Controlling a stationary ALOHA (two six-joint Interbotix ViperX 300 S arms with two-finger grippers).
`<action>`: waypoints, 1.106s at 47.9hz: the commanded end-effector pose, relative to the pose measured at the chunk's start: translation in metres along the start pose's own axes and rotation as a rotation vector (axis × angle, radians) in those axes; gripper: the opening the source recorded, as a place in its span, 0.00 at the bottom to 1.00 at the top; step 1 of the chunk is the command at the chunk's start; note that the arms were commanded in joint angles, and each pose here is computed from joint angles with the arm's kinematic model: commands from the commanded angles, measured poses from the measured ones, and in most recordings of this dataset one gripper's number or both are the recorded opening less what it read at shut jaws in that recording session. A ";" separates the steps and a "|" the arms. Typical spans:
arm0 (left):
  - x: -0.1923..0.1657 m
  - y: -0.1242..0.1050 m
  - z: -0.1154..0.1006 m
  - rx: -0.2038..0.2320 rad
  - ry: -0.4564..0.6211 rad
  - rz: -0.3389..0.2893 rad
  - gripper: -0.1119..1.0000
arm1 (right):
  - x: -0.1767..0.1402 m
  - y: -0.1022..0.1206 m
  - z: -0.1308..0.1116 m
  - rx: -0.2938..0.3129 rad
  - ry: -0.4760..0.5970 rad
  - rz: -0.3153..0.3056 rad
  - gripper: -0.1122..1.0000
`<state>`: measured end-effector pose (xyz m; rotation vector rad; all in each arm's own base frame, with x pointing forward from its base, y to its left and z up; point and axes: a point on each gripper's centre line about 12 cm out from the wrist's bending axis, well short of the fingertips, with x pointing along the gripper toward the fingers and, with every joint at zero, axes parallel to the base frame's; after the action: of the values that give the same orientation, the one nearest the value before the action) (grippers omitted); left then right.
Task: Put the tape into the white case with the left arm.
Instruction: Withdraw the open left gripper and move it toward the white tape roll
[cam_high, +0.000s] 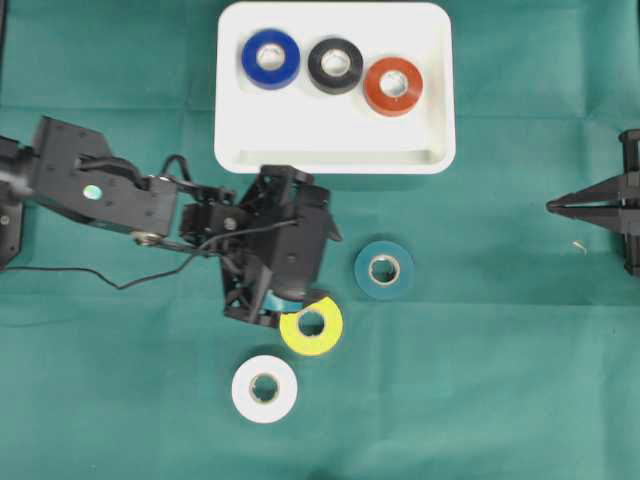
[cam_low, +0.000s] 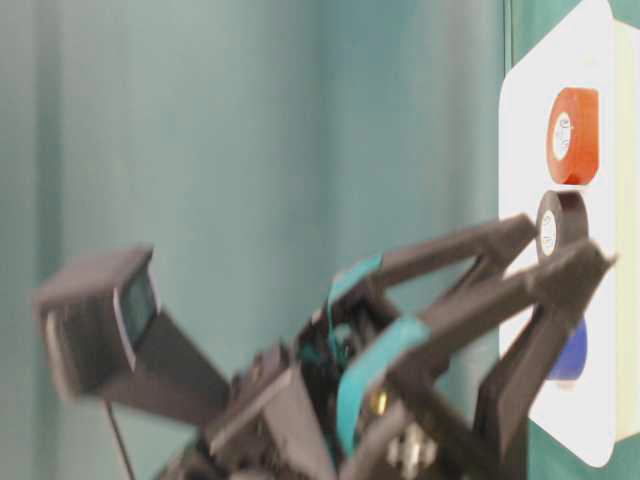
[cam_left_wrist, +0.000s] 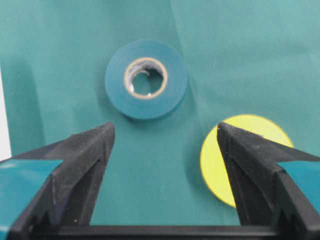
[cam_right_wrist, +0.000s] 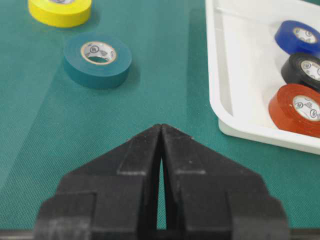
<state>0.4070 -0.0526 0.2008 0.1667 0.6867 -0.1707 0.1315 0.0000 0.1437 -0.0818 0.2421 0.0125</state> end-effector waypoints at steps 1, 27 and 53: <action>-0.020 0.001 0.008 -0.001 -0.078 0.011 0.83 | 0.001 0.000 0.004 0.000 -0.011 -0.001 0.02; -0.062 -0.006 -0.038 -0.004 -0.214 0.029 0.83 | 0.001 0.000 0.004 0.000 -0.011 -0.001 0.02; -0.077 -0.009 -0.056 -0.003 -0.213 0.027 0.83 | 0.001 0.000 0.004 0.000 -0.012 -0.001 0.02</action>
<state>0.3104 -0.0404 0.1981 0.1557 0.5064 -0.1569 0.1315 0.0000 0.1437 -0.0818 0.2421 0.0125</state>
